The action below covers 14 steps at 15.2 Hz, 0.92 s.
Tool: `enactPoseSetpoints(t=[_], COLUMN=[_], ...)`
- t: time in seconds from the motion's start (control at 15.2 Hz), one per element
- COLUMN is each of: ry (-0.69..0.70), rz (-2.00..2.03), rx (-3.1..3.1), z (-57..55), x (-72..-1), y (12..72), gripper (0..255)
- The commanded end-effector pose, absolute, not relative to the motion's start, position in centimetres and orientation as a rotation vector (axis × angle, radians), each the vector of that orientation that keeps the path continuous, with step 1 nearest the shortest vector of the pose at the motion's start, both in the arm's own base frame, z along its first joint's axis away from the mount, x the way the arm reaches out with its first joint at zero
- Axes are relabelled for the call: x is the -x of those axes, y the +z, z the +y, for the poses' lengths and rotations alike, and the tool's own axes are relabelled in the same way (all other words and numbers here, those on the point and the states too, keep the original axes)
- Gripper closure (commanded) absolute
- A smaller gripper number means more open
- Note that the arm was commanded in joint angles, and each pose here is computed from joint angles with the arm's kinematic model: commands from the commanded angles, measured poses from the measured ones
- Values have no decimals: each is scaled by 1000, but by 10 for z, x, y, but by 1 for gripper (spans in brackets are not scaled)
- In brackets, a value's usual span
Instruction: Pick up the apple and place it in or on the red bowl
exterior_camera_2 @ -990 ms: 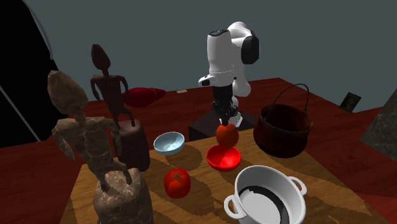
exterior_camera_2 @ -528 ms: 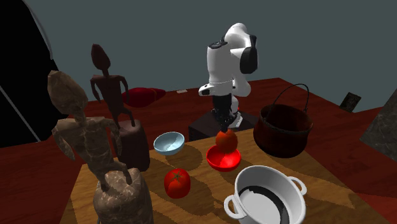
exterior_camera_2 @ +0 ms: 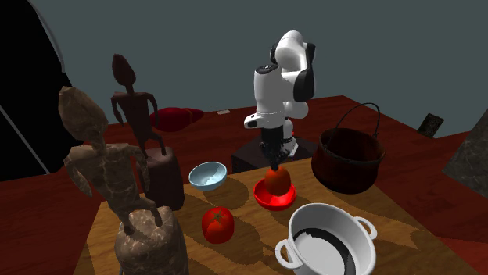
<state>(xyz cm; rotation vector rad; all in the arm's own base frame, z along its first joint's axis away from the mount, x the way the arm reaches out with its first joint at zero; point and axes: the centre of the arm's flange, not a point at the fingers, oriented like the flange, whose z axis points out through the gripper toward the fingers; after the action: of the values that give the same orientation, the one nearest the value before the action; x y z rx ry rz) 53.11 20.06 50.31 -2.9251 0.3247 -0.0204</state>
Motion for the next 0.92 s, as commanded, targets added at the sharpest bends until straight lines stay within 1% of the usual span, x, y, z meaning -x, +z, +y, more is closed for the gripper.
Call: enactPoseSetpoints(t=[0.0,0.33,0.4,0.73,0.86], ry=[-21,-21,-21,-21,-21], rz=[325,325,325,325,325], rx=[2925,2925,2925,2925,2925], z=[200,200,200,200,195], x=[-531,-531,-531,-531,-530], y=[501,501,501,501,527], gripper=[255,255,0,0,0])
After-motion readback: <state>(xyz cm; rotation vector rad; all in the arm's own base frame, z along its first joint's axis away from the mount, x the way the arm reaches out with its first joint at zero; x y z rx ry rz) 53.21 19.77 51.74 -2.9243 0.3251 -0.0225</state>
